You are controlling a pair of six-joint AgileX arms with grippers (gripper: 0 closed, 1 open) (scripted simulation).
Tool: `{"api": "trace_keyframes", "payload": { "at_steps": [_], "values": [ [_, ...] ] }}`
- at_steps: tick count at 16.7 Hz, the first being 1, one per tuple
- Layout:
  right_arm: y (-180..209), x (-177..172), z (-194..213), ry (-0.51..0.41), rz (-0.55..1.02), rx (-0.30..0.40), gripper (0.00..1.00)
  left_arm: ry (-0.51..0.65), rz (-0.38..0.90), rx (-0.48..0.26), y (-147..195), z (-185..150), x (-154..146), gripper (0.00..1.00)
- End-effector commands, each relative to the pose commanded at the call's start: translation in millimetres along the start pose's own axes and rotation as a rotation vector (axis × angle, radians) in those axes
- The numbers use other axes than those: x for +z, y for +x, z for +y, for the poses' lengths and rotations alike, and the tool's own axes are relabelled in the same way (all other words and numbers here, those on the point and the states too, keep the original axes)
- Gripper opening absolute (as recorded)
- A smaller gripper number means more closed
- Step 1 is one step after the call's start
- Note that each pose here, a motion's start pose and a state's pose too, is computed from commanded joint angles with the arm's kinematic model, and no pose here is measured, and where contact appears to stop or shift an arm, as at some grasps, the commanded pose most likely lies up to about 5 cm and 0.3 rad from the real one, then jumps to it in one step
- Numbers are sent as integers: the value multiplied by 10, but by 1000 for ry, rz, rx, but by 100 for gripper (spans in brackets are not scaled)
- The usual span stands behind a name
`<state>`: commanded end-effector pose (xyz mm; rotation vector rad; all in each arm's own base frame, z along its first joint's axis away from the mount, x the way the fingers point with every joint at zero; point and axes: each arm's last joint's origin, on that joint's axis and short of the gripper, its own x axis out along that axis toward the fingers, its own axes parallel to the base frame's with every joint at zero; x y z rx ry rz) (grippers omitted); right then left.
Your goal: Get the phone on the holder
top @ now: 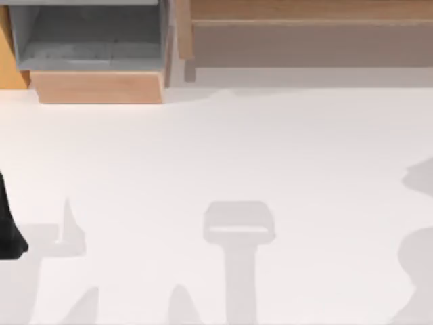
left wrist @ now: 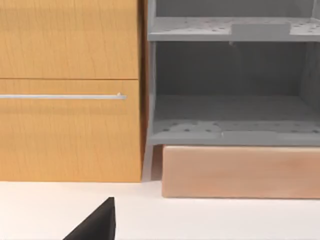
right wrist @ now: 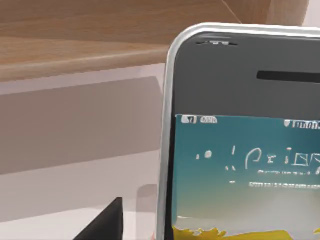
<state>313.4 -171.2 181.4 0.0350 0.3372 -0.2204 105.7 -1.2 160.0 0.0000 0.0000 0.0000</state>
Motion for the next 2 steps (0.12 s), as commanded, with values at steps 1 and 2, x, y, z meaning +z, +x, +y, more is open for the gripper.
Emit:
{"api": "trace_keyframes", "payload": {
  "at_steps": [1, 2],
  "values": [
    [0, 0, 0, 0, 0, 0, 100, 0, 0, 0, 0, 0, 0, 100],
    [0, 0, 0, 0, 0, 0, 100, 0, 0, 0, 0, 0, 0, 100]
  ]
}}
